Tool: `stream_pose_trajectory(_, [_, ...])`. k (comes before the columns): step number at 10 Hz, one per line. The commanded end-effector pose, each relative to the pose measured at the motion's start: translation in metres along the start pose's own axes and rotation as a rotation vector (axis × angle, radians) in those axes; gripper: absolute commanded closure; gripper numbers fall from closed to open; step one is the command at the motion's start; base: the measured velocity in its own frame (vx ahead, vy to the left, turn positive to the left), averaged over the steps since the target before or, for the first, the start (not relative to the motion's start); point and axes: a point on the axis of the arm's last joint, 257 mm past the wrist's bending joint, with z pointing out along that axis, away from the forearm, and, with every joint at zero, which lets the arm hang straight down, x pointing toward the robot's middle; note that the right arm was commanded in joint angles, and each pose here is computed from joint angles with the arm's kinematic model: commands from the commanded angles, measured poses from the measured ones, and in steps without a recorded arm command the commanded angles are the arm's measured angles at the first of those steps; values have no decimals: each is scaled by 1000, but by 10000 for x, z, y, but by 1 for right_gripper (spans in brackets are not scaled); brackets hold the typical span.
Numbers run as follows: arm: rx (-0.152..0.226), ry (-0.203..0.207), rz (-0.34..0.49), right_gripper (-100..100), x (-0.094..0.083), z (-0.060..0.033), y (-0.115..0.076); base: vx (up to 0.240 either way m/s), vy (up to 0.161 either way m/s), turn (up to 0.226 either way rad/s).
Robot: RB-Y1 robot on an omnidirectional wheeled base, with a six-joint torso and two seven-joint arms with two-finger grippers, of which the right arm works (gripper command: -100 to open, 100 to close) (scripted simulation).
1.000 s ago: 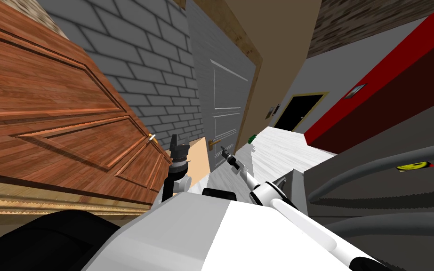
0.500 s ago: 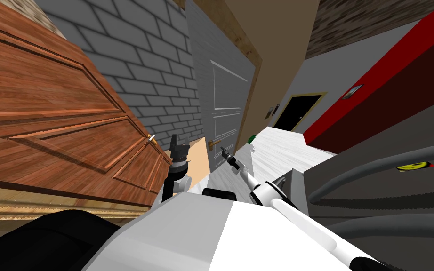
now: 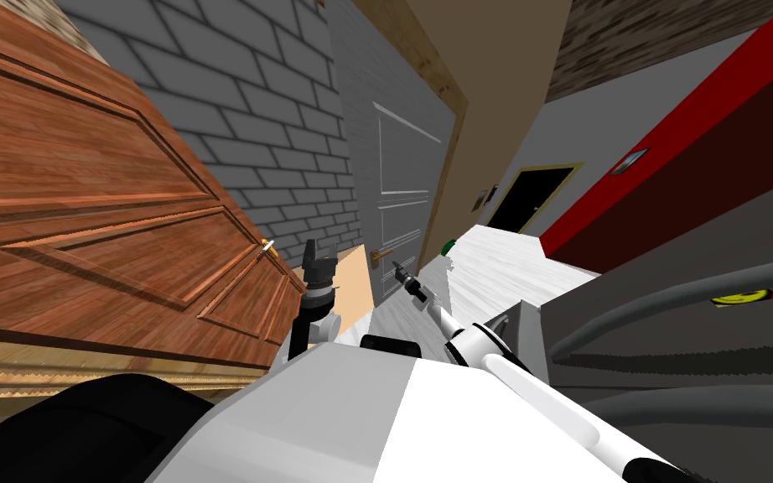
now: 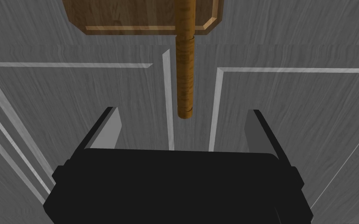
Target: Push the door open
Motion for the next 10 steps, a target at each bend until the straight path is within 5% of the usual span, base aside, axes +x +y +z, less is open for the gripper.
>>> stream_pose_trajectory(1, [0, 0, 0, -100, 1, 1, 0, -13, -5, 16])
stream_pose_trajectory(10, [1, -9, -1, -100, -14, 8, -1, 29, 17, 5])
